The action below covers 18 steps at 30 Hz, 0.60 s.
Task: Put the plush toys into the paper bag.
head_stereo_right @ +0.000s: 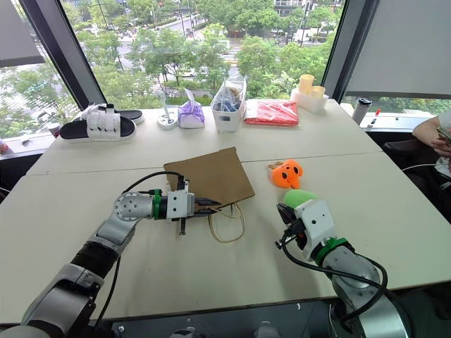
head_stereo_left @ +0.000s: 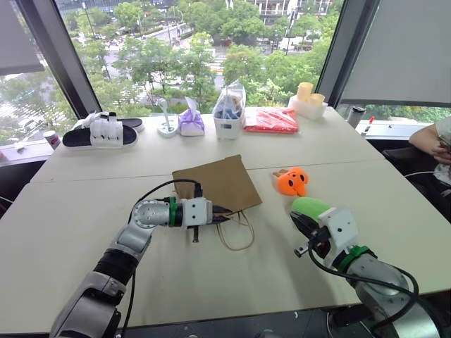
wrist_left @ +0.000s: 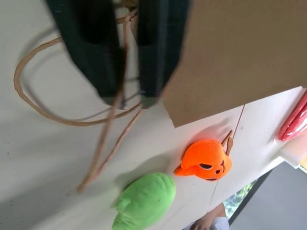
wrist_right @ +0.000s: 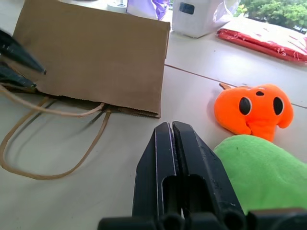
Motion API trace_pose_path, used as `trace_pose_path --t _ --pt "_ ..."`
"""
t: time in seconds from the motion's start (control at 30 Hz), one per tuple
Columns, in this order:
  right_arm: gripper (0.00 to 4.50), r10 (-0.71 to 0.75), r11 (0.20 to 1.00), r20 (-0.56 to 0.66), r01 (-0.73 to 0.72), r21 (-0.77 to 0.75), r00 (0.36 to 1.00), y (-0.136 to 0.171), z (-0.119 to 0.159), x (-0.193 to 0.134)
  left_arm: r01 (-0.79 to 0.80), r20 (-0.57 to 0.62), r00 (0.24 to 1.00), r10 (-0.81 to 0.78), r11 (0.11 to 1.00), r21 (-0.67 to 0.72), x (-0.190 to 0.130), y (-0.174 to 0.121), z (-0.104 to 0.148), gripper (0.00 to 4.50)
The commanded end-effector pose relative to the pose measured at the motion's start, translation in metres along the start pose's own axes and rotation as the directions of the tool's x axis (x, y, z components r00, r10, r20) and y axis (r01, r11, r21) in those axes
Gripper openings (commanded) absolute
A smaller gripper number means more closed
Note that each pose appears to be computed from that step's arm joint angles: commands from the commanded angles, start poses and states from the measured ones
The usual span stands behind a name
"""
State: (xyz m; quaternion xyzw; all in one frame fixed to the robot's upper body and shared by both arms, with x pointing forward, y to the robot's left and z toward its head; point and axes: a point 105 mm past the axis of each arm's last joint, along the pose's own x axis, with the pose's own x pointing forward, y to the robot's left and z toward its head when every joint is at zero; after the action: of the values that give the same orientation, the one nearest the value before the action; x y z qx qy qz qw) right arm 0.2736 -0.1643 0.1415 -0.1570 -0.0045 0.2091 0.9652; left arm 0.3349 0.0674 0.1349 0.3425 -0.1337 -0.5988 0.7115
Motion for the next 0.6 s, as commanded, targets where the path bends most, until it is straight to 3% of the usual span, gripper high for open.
trace_pose_path --t 0.03,0.17,0.33,0.6 --pt "0.00 0.025 1.000 0.037 -0.025 -0.018 0.999 0.007 0.012 -0.002 -0.046 0.059 0.997 0.046 0.999 -0.002 -0.007 0.022 0.018 0.07" --pt "0.00 0.096 0.995 0.032 -0.096 0.009 0.995 0.022 0.010 0.006 -0.111 0.119 0.985 0.123 0.989 -0.101 -0.012 0.043 0.035 0.07" --pt "0.00 0.181 0.979 0.044 -0.184 0.090 0.983 0.048 0.006 0.042 -0.198 0.174 0.957 0.232 0.961 -0.191 -0.018 0.072 0.056 0.07" --pt "0.00 0.215 0.974 0.011 -0.216 0.073 0.976 0.081 0.001 0.132 -0.192 0.204 0.945 0.254 0.940 -0.283 -0.026 0.081 0.074 0.07"
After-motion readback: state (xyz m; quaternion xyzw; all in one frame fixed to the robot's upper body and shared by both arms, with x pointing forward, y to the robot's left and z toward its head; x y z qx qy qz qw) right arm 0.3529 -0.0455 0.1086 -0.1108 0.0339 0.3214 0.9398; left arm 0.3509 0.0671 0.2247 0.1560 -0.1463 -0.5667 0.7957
